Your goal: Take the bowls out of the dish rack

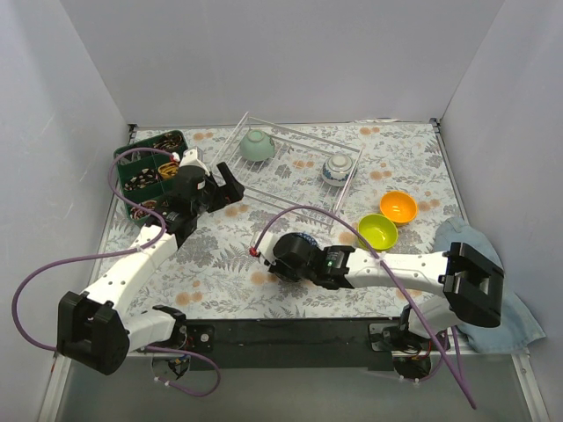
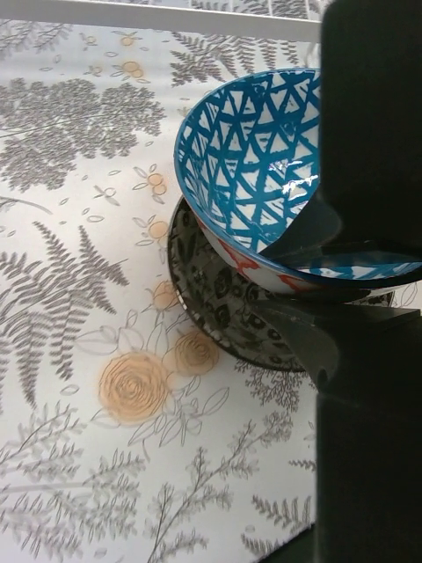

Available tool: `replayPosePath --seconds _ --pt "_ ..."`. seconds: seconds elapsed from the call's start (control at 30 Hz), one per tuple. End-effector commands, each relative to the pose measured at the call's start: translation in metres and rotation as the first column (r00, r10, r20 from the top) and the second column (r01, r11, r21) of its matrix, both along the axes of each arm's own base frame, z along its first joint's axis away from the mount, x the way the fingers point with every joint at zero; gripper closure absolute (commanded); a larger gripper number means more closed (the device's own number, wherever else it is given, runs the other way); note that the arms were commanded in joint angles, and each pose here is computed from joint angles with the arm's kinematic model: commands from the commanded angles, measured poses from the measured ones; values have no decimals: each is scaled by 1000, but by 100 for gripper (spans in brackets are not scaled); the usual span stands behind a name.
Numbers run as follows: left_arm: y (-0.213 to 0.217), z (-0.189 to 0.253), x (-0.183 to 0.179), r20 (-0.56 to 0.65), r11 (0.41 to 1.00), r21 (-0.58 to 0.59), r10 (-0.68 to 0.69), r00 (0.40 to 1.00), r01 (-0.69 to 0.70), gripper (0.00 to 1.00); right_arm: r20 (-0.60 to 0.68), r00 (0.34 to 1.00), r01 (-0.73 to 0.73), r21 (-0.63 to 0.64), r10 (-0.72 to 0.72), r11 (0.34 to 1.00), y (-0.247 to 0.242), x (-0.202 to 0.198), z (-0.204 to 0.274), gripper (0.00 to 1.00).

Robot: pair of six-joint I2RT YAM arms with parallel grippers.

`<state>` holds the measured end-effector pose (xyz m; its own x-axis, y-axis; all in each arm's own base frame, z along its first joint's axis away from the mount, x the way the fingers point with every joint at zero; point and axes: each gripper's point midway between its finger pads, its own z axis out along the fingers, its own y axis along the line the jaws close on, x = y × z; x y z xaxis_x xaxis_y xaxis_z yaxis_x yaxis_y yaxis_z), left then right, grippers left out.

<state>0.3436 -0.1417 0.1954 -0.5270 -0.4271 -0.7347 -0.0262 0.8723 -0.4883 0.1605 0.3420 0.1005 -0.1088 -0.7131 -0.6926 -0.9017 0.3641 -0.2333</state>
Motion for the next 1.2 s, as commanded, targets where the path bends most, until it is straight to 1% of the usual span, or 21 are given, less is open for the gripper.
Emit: replayPosePath --seconds 0.0,0.03,0.07,0.13,0.17,0.23,0.27,0.33,0.37,0.47,0.7,0.87,0.97,1.03,1.07,1.13,1.17 --pt "5 1 -9 0 1000 10 0 1000 0 2 108 987 111 100 -121 989 7 20 13 99" --pt "5 1 -10 1 1000 9 -1 1000 1 2 108 985 125 94 -135 988 4 21 10 97" --pt "5 -1 -11 -4 1000 10 -3 1000 3 2 112 984 127 121 -141 984 8 22 13 92" --pt "3 -2 -12 -9 1000 5 -11 1000 11 2 105 984 133 118 -145 984 8 21 8 86" --pt "3 -3 -12 -11 1000 3 -12 1000 12 2 107 983 137 113 -149 984 8 22 7 80" --pt "2 -4 -12 -15 1000 1 -17 1000 17 2 103 984 132 118 -144 984 12 19 9 73" --pt "1 -5 -12 -19 1000 -1 -21 1000 21 2 101 984 133 125 -146 983 12 18 12 67" --pt "0 -6 -12 -22 1000 -7 -22 1000 22 2 102 985 127 141 -142 982 16 15 19 60" --pt "-2 -9 -12 -31 1000 -11 -29 999 29 2 99 985 128 144 -143 981 15 14 21 54" --pt "-4 -11 -13 -41 999 -20 -38 998 38 2 94 986 124 160 -140 979 17 11 32 51" --pt "-5 -14 -14 -50 999 -23 -43 998 42 2 76 987 123 198 -140 972 14 5 53 51" --pt "-8 -18 -15 -64 998 -29 -57 996 55 2 20 995 88 186 -94 979 13 -8 49 51" --pt "-8 -21 -14 -73 998 -31 -56 996 54 2 -31 994 106 188 -102 976 10 -15 40 52" --pt "-9 -22 -14 -76 998 -30 -57 995 55 2 -44 994 107 177 -101 978 9 -17 34 56" --pt "-9 -23 -14 -79 998 -29 -57 995 55 2 -49 994 106 176 -99 979 9 -18 33 62" --pt "-13 -23 -16 -83 996 -44 -81 993 78 2 -60 994 98 172 -89 980 9 -20 30 69" --pt "-14 -24 -17 -88 996 -43 -84 993 81 2 -66 994 95 162 -85 982 10 -21 26 76"
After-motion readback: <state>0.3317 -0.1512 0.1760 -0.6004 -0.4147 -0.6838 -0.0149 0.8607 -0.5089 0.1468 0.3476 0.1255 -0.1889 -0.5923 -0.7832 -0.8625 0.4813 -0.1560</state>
